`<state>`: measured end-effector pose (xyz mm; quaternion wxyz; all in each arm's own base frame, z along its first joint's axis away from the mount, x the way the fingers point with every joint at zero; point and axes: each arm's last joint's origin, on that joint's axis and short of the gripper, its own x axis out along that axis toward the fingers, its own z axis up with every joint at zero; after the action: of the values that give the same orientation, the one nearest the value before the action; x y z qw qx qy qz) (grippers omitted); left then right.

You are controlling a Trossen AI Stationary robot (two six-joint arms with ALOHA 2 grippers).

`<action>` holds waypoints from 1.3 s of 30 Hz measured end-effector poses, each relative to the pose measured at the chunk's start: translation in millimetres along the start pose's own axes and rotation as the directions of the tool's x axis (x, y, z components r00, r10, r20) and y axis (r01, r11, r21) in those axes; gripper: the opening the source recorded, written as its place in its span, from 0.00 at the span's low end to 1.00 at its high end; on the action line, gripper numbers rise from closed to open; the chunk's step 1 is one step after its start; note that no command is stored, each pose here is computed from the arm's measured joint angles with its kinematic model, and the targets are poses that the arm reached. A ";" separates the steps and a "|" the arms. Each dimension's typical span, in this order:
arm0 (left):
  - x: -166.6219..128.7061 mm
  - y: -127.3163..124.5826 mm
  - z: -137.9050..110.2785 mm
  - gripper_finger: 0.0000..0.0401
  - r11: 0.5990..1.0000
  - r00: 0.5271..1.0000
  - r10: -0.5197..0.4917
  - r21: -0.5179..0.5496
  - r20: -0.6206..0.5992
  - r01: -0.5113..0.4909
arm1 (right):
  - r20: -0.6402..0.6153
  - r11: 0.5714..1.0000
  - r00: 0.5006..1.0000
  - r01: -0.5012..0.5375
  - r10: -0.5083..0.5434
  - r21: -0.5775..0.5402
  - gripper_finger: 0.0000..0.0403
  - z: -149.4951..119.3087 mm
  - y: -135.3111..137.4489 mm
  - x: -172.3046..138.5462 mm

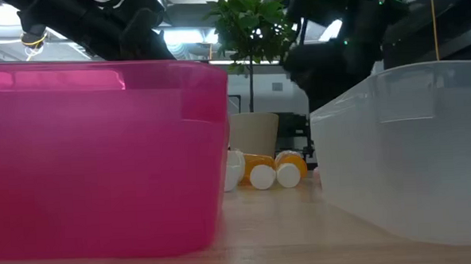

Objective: Pick and place medicine bottles into bin by pill shape (circle, oval)
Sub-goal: Put the small pink pill bottle into the transparent bin

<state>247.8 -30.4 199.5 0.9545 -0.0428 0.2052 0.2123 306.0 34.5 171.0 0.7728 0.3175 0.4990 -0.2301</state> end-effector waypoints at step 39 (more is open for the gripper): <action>0.0 0.1 0.0 0.59 1.000 1.000 0.001 0.000 0.000 -0.001 | -0.173 0.985 0.970 0.161 -0.169 -0.063 0.26 5.9 -21.8 32.5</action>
<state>247.8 -30.3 199.4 0.9544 -0.0427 0.2053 0.2125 307.9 13.9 137.2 0.7108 0.2752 0.5963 -0.2520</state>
